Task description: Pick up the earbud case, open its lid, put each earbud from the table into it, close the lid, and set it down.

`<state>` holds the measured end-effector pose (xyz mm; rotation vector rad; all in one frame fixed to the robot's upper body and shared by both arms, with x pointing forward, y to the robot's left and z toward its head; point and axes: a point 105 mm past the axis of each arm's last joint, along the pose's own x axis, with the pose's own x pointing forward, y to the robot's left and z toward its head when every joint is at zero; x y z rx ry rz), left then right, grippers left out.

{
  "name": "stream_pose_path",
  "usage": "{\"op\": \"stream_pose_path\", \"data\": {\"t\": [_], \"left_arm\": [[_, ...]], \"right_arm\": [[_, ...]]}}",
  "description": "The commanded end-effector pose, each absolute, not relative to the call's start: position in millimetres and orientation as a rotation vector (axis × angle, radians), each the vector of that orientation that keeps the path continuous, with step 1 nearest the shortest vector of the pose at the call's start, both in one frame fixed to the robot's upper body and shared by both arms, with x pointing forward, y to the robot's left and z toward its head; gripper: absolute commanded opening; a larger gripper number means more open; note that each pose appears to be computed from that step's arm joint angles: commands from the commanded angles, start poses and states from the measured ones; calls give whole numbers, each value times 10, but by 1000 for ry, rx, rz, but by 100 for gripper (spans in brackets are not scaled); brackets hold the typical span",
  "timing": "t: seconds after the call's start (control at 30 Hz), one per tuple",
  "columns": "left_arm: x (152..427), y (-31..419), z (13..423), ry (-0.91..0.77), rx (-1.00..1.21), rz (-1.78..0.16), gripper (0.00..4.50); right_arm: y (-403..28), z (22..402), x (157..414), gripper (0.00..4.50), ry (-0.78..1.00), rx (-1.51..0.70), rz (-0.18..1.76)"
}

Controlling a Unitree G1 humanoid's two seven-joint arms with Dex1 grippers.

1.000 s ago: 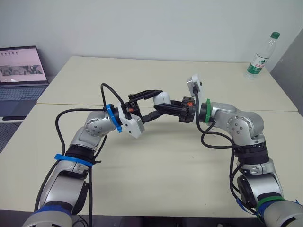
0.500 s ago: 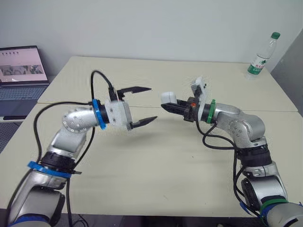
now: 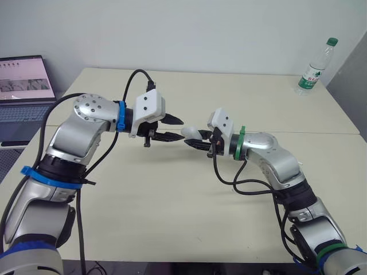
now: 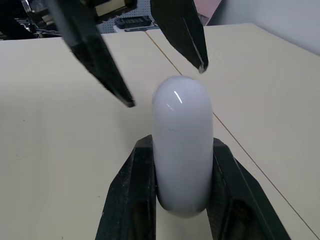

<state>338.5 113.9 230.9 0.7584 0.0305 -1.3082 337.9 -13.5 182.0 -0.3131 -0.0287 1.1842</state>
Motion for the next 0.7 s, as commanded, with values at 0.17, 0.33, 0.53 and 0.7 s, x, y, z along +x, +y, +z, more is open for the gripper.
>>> {"op": "stream_pose_path", "data": {"t": [0.17, 0.33, 0.53, 0.7], "left_arm": [[3361, 1067, 2340, 22, 832, -1372, 170], [3400, 1046, 2308, 30, 857, -1372, 170], [3443, 1047, 2255, 52, 883, -1368, 170], [3439, 1044, 2233, 58, 892, -1373, 170]], "right_arm": [[-69, 1970, 3299, 86, -109, -359, 1206], [-38, 1989, 3278, 86, -133, -420, 1218], [8, 2030, 3254, 86, -158, -460, 1236], [25, 2062, 3250, 86, -173, -480, 1239]]}}
